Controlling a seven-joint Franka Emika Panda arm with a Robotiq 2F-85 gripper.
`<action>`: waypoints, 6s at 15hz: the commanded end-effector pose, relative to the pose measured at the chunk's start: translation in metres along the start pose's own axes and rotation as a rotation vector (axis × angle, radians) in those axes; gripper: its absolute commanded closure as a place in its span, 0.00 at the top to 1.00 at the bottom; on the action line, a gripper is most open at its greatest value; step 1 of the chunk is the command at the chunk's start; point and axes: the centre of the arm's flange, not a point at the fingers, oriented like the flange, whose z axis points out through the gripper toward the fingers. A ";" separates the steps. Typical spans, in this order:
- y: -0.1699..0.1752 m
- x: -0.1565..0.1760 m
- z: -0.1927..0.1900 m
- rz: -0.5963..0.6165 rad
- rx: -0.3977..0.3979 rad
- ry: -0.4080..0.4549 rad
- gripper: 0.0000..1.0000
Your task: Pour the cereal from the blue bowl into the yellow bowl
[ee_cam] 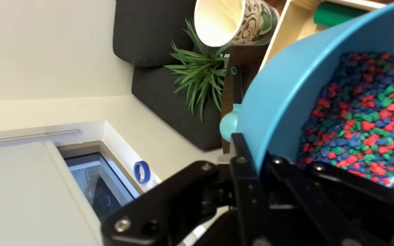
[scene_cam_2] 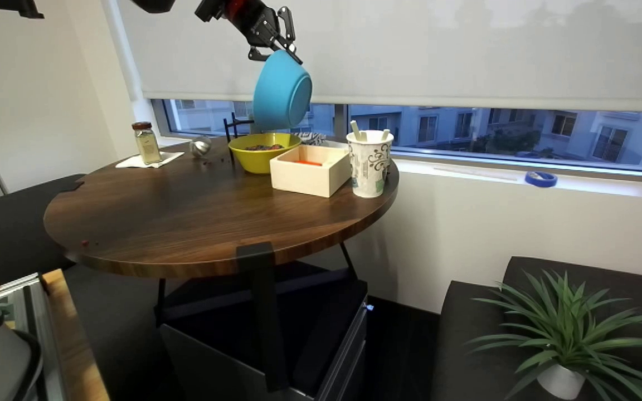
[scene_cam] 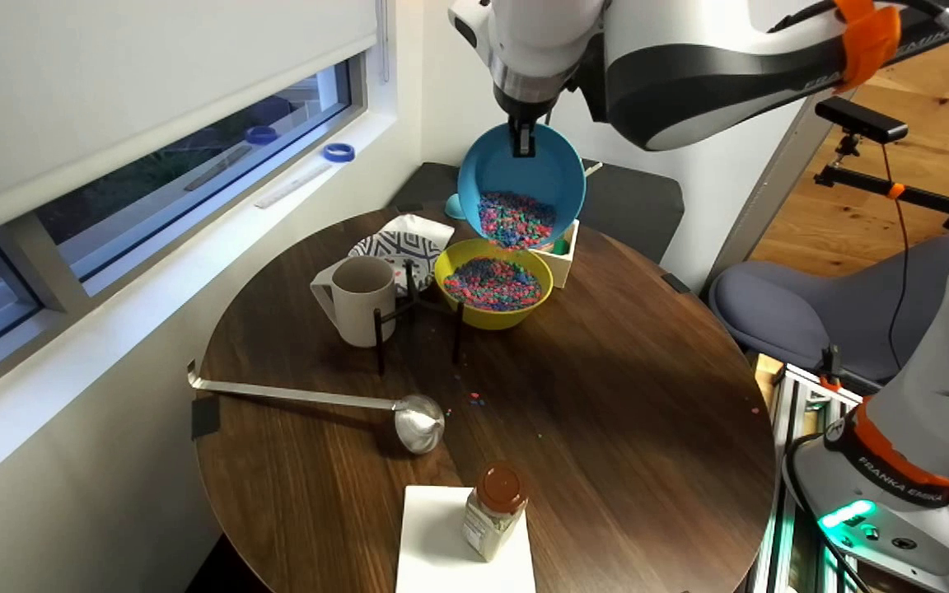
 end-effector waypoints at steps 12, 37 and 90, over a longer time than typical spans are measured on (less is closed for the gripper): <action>-0.061 0.018 -0.034 -0.125 -0.381 -0.002 0.01; 0.006 -0.053 -0.092 0.146 -0.082 -0.010 0.01; -0.096 -0.157 0.162 0.010 1.274 0.289 0.01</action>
